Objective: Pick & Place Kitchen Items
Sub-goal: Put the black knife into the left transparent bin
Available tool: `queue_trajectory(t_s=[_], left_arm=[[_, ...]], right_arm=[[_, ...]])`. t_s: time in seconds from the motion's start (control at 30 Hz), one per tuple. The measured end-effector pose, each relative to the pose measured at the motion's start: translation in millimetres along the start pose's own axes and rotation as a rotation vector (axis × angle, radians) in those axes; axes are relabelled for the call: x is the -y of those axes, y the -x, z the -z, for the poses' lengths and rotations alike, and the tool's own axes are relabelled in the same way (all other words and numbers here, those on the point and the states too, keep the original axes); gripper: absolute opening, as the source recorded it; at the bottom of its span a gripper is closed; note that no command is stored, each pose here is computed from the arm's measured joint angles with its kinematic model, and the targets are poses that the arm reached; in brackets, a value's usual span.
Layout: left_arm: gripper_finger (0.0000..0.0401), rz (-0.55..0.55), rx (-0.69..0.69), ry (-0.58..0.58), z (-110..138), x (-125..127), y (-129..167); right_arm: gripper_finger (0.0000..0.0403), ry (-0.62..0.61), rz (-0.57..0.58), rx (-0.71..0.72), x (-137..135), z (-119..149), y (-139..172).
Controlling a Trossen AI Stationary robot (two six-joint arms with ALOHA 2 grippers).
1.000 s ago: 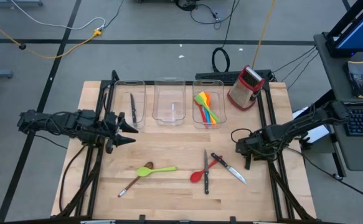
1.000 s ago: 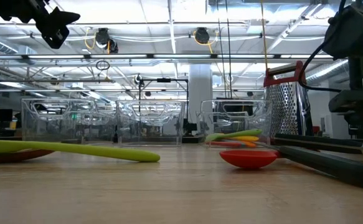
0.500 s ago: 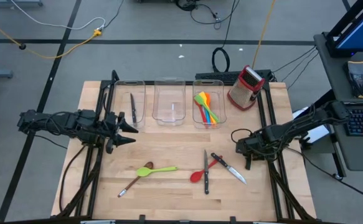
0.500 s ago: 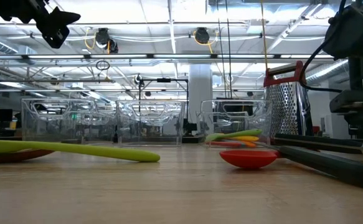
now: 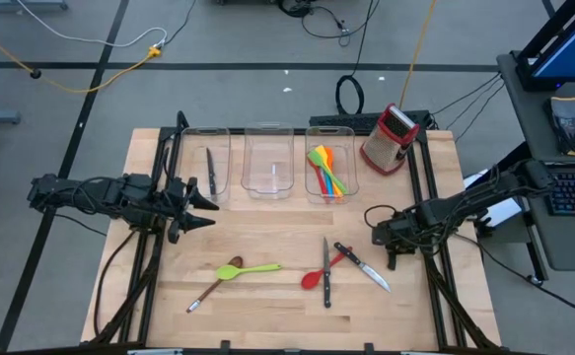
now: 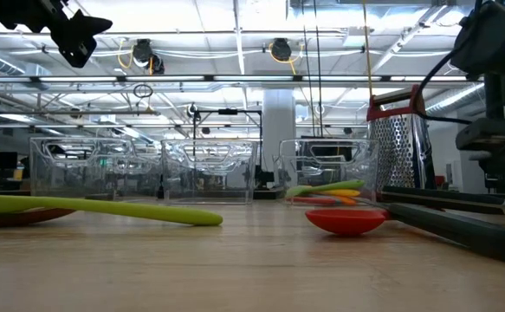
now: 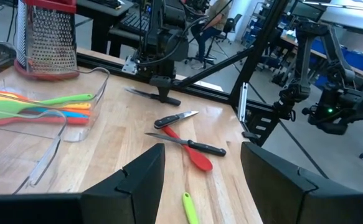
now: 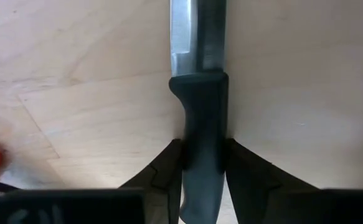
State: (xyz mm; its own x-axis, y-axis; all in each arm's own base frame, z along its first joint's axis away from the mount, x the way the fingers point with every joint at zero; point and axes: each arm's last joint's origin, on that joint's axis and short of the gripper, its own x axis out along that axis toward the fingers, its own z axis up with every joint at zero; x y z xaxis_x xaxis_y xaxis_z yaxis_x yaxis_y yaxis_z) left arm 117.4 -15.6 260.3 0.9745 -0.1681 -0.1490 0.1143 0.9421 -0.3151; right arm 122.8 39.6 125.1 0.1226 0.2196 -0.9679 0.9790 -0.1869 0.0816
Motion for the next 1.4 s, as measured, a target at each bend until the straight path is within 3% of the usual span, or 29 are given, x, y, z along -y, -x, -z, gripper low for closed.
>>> queue_trajectory(t_s=[0.17,0.53,1.1,1.4], left_arm=[[0.0214,0.001,0.003,0.002,-0.2,0.1,0.0],[0.0214,0.001,0.004,0.063,-0.4,0.1,0.1],[0.0214,0.028,0.152,0.16,-14.1,3.7,0.9],[0.0214,-0.029,0.223,0.284,-19.8,1.7,-18.3]], right_arm=[[0.0088,0.071,-0.048,-0.002,-10.0,6.5,9.9],[0.0088,0.172,-0.287,-0.015,-34.7,18.7,22.9],[0.0088,0.326,-1.08,0.053,-84.7,43.4,66.5],[0.0088,0.437,-1.329,0.18,-94.2,45.7,89.0]])
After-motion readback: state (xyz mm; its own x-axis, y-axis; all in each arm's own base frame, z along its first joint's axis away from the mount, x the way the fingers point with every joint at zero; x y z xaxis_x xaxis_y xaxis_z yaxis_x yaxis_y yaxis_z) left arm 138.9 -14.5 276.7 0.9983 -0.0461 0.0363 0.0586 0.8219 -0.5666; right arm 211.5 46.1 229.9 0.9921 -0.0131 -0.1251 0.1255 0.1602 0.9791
